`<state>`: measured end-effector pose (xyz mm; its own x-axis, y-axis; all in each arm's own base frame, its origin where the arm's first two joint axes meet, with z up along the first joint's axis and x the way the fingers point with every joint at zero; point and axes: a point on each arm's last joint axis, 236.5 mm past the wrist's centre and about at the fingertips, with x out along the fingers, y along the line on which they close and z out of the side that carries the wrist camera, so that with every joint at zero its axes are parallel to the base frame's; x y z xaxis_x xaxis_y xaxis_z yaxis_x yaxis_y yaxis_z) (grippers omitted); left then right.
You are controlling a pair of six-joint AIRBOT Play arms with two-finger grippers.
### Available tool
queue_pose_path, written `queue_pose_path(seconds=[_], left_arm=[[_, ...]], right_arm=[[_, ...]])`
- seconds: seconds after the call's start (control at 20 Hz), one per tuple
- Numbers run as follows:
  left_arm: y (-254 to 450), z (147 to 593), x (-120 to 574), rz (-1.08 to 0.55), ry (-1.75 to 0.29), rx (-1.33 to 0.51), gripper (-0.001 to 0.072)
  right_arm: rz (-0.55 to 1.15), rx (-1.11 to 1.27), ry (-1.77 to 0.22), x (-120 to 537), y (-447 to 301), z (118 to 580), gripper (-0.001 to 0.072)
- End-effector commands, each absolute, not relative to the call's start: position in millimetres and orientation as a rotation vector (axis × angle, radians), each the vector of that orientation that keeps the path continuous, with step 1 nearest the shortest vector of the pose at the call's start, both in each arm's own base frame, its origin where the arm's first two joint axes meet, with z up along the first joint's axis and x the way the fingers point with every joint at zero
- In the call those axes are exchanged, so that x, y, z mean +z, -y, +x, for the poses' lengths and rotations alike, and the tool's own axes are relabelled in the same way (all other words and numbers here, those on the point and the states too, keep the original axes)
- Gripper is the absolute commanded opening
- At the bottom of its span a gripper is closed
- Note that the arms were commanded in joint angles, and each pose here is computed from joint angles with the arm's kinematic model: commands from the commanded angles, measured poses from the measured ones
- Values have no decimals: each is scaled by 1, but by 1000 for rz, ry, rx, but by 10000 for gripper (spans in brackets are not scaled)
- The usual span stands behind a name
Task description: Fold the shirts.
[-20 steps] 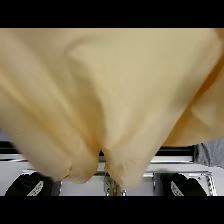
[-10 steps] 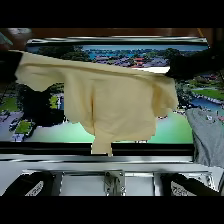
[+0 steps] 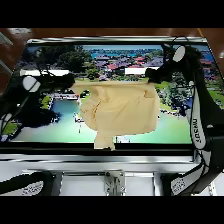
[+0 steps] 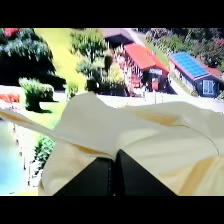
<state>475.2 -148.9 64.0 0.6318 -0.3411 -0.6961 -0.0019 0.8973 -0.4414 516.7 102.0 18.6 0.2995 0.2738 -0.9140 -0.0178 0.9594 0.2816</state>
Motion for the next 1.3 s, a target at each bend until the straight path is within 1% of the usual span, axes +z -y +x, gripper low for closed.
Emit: queue_pose_path(seconds=[0.0, 0.05, 0.1, 0.2, 0.3, 0.35, 0.4, 0.45, 0.5, 0.55, 0.6, 0.7, 0.8, 1.0, 1.1, 1.2, 1.25], left_arm=[[177, 480, 8, -671, -1013, -188, 227], [171, 481, 9, -693, -1023, -179, 583], [159, 476, 12, -687, -1061, -174, 706], [119, 458, 20, -616, -1172, -204, 704], [78, 421, 22, -588, -1319, -231, 695], [70, 389, 18, -575, -1424, -267, 572], [70, 359, 12, -547, -1501, -317, 491], [73, 337, -1, -554, -1544, -324, 494], [81, 323, -15, -591, -1556, -314, 530], [96, 312, -30, -658, -1548, -309, 619], [112, 307, -43, -733, -1533, -312, 668], [150, 304, -63, -865, -1487, -347, 668], [181, 303, -76, -925, -1447, -361, 666], [221, 306, -98, -933, -1445, -346, 664], [225, 316, -105, -952, -1406, -308, 662], [222, 320, -112, -950, -1397, -281, 634], [221, 320, -116, -953, -1400, -268, 634]], right_arm=[[369, 242, -1268, -6, -127, 529, 458], [331, 271, -1264, 0, -122, 526, 633], [270, 278, -1285, 5, -106, 516, 633], [148, 179, -1412, 12, -42, 480, 632], [125, 82, -1533, 21, 20, 441, 631], [173, 50, -1572, 25, 42, 423, 631], [243, 22, -1582, 25, 57, 409, 630], [317, 6, -1573, 22, 65, 400, 631], [395, 10, -1555, 16, 66, 391, 631], [467, 24, -1538, 9, 62, 385, 632], [530, 49, -1527, 2, 54, 379, 632], [591, 84, -1533, -11, 41, 368, 632], [600, 94, -1557, -22, 34, 361, 632], [600, 93, -1560, -30, 33, 358, 631], [591, 94, -1566, -30, 34, 356, 632], [579, 88, -1575, -31, 36, 354, 631], [573, 87, -1577, -32, 37, 354, 631]])
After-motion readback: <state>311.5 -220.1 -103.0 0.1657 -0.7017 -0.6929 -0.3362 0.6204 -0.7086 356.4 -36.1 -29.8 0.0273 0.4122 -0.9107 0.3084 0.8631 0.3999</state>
